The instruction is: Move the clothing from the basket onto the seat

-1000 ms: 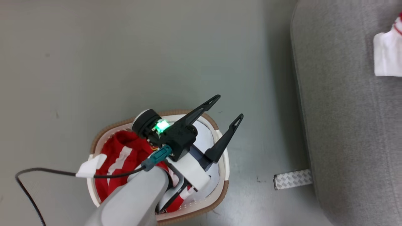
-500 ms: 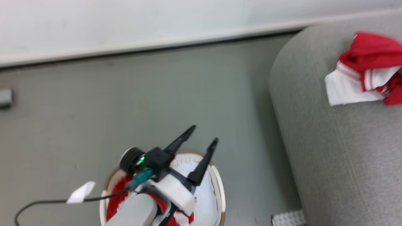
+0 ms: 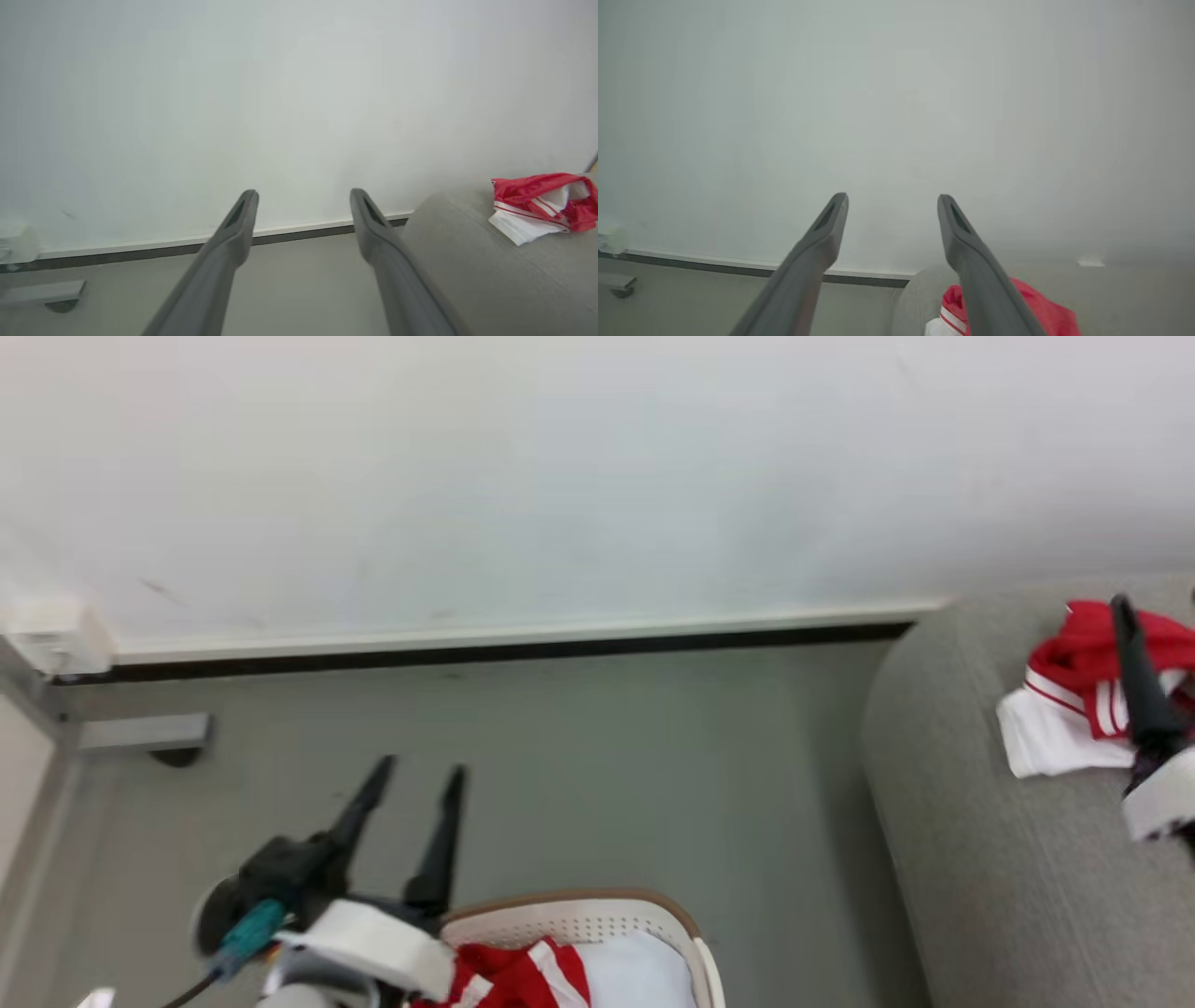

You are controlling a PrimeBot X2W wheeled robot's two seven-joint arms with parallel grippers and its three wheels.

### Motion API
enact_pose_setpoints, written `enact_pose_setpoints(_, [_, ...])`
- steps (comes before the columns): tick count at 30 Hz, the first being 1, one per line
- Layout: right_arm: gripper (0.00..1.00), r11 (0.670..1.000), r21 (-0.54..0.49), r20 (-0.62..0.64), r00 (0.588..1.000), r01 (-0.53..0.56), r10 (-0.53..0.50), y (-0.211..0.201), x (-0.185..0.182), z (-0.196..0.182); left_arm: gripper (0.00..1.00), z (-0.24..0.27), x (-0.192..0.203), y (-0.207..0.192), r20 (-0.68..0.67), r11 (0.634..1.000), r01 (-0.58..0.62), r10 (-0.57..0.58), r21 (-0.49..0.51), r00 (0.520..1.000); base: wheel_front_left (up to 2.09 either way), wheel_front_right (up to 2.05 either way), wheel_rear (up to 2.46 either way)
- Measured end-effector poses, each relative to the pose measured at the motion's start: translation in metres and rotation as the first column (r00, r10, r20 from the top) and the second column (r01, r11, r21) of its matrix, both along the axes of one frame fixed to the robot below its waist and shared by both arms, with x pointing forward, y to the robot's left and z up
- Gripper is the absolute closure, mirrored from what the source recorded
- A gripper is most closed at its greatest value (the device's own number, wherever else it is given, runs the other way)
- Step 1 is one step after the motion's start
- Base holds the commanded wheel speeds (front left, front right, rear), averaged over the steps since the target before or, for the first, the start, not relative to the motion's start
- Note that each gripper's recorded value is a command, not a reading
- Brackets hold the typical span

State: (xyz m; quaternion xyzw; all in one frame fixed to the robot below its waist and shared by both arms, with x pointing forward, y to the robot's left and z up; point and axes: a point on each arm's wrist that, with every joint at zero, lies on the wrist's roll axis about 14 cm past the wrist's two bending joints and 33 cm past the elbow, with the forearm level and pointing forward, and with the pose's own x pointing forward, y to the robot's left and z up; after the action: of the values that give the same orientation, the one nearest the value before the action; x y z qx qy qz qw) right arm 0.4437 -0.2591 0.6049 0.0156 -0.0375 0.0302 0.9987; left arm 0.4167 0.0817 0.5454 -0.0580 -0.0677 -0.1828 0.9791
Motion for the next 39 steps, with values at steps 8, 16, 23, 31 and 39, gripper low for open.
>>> enact_pose_setpoints(8, [0.00,0.985,0.158,0.087,0.994,-0.072,0.059,0.057,-0.047,-0.030,0.00,-0.003,-0.031,0.084,0.002,0.962,-0.269,0.269,0.046,0.963,0.00,0.00,0.00])
enact_pose_setpoints(16, [0.00,0.986,0.130,0.100,0.991,-0.104,0.092,0.088,-0.077,-0.054,0.00,0.004,-0.056,0.108,0.029,0.935,-0.355,0.354,0.020,0.935,0.00,0.00,0.00])
enact_pose_setpoints(23, [0.00,0.986,0.140,0.092,0.993,-0.086,0.074,0.090,-0.086,-0.064,0.00,-0.001,-0.065,0.108,0.008,0.923,-0.384,0.384,-0.020,0.923,0.00,0.00,0.00])
enact_pose_setpoints(31, [0.00,0.985,0.150,0.091,0.993,-0.082,0.069,0.093,-0.085,-0.065,0.00,-0.007,-0.065,0.107,-0.006,0.924,-0.381,0.381,-0.019,0.924,0.00,0.00,0.00])
enact_pose_setpoints(39, [0.00,0.986,0.148,0.083,0.995,-0.074,0.062,0.091,-0.085,-0.068,0.00,-0.011,-0.062,0.105,-0.009,0.929,-0.371,0.371,-0.012,0.929,0.00,0.00,0.00])
